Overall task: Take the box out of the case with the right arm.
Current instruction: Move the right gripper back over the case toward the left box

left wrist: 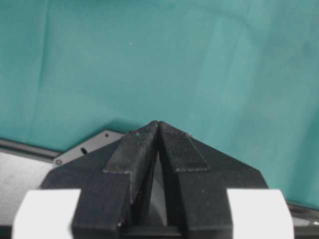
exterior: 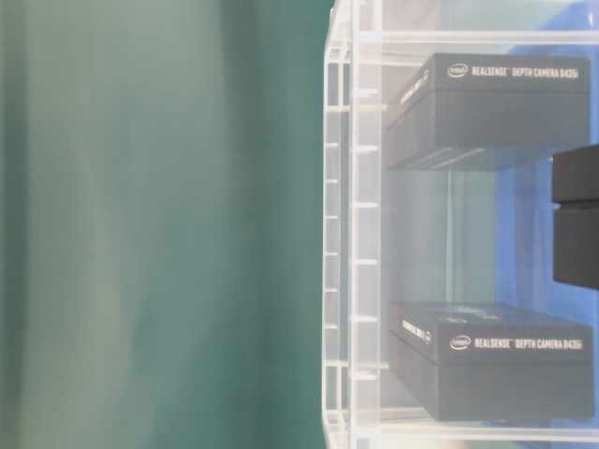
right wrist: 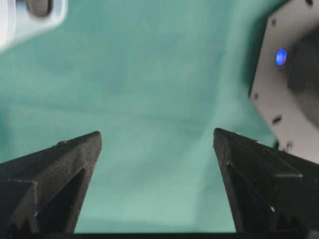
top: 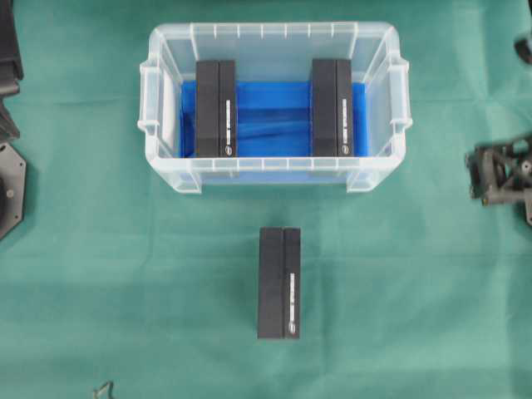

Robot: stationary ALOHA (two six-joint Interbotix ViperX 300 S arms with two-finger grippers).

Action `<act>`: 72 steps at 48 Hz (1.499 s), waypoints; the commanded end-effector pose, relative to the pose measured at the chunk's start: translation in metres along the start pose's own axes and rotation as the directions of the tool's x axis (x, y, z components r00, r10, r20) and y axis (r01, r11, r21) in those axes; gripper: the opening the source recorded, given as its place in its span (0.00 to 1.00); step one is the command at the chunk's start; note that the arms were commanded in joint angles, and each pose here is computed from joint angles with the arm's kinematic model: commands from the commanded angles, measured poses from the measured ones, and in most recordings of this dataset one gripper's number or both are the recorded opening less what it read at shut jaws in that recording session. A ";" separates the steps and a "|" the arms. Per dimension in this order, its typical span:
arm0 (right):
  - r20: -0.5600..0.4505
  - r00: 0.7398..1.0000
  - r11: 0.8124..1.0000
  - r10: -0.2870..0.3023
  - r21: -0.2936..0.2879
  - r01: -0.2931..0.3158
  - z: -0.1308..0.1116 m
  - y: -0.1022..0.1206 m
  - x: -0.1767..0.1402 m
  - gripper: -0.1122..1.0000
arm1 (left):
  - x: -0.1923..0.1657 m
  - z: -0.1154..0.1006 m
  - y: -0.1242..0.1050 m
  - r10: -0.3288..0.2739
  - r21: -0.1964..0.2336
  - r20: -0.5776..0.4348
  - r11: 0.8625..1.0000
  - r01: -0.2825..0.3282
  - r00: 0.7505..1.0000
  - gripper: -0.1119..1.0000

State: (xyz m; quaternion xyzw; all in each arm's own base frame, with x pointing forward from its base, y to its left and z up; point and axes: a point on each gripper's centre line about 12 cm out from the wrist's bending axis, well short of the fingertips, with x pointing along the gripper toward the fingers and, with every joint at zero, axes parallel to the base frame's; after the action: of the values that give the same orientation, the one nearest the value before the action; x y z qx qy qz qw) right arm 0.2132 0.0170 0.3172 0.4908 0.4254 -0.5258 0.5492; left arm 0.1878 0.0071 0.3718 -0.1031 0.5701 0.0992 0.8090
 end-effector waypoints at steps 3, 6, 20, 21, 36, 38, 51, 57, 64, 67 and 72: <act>0.010 0.999 0.999 0.041 0.028 -0.041 0.028 -0.002 -0.001 0.95 | -0.004 0.002 0.001 -0.001 -0.002 0.019 1.000 0.001 1.000 0.20; 0.017 0.999 0.999 0.038 0.030 -0.038 0.041 -0.002 0.003 0.95 | -0.004 0.002 0.001 0.001 -0.002 0.019 1.000 -0.001 1.000 0.20; 0.038 0.999 1.000 0.017 0.015 -0.018 0.090 -0.005 0.014 0.95 | -0.005 0.002 0.001 -0.001 -0.003 0.020 1.000 0.001 1.000 0.20; 0.039 0.999 1.000 0.015 0.017 -0.016 0.093 -0.005 0.015 0.95 | -0.004 0.002 0.000 -0.001 -0.003 0.017 1.000 0.001 1.000 0.20; 0.031 0.999 1.000 0.006 0.028 -0.007 0.098 -0.004 0.019 0.95 | -0.004 0.002 0.001 -0.001 -0.002 0.020 1.000 0.001 1.000 0.20; 0.031 0.999 1.000 0.006 0.029 -0.007 0.098 -0.004 0.019 0.95 | -0.004 0.002 0.001 -0.001 -0.002 0.020 1.000 0.001 1.000 0.20; 0.029 1.000 1.000 0.005 0.031 -0.006 0.098 -0.004 0.020 0.95 | -0.004 0.002 0.001 -0.001 -0.002 0.020 1.000 0.001 1.000 0.20; 0.030 1.000 1.000 0.006 0.029 -0.007 0.098 -0.003 0.020 0.95 | -0.004 0.002 0.001 -0.001 -0.002 0.020 1.000 0.001 1.000 0.20; 0.029 1.000 1.000 0.005 0.031 -0.006 0.098 -0.004 0.020 0.95 | -0.004 0.002 0.001 -0.001 -0.002 0.020 1.000 0.001 1.000 0.20; 0.029 1.000 1.000 0.005 0.029 -0.006 0.098 -0.004 0.020 0.95 | -0.004 0.002 0.001 -0.001 -0.002 0.019 1.000 0.001 1.000 0.20; 0.027 1.000 1.000 0.006 0.030 -0.007 0.097 -0.003 0.020 0.95 | -0.004 0.003 0.000 -0.001 -0.002 0.019 1.000 0.001 1.000 0.20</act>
State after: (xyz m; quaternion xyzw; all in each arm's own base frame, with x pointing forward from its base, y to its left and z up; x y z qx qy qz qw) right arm 0.2059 -0.0820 0.3092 0.4893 0.4136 -0.5401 0.5457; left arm 0.1876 0.0071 0.3718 -0.1031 0.5707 0.0993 0.8086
